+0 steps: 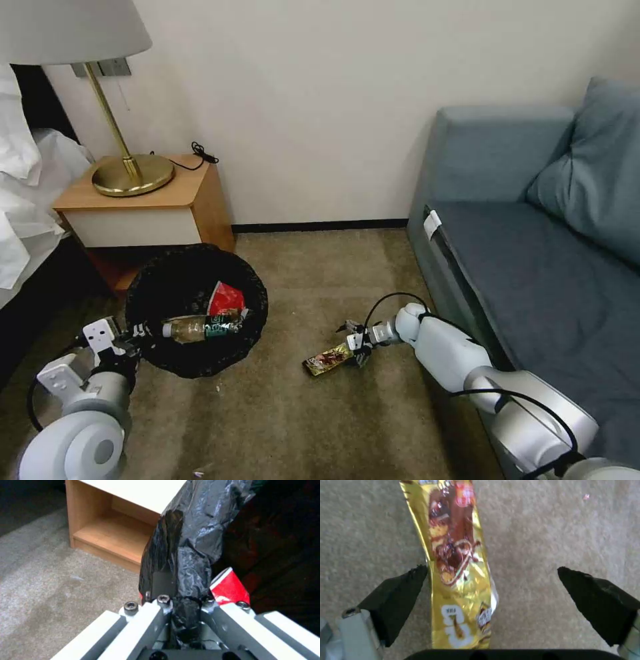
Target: Pick up the trash bin, then pick up the garbage on the floor and place it into the trash bin.
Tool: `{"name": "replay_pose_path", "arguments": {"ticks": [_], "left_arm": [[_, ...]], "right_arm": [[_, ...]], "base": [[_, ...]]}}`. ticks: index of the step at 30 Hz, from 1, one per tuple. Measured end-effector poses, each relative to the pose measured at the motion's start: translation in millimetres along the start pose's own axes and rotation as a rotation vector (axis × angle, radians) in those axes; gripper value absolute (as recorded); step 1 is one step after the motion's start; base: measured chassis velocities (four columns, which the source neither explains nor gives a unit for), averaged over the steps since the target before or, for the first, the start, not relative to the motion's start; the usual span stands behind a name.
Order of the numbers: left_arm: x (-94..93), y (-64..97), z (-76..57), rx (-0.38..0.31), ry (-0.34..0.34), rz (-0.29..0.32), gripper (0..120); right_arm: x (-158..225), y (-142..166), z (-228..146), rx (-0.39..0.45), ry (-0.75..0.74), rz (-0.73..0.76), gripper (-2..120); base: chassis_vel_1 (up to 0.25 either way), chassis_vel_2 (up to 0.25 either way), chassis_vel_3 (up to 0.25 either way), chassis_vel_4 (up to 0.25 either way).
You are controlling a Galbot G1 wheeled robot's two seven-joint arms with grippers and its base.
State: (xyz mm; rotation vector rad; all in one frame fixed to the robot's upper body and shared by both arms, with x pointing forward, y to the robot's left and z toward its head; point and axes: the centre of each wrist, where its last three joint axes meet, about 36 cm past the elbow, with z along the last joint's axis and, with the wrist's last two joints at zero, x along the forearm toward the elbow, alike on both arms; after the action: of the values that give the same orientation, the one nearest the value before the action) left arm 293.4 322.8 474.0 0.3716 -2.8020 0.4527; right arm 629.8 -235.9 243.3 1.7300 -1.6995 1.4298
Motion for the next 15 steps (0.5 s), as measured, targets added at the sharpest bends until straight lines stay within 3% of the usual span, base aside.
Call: {"name": "replay_pose_path", "arguments": {"ticks": [15], "left_arm": [[6.9, -4.2, -3.3, 0.010, -0.012, 0.015, 1]], "right_arm": [[-17.6, 11.9, -2.4, -0.031, 0.059, -0.027, 100]], "base": [[0.000, 0.000, 0.000, 0.000]]}}
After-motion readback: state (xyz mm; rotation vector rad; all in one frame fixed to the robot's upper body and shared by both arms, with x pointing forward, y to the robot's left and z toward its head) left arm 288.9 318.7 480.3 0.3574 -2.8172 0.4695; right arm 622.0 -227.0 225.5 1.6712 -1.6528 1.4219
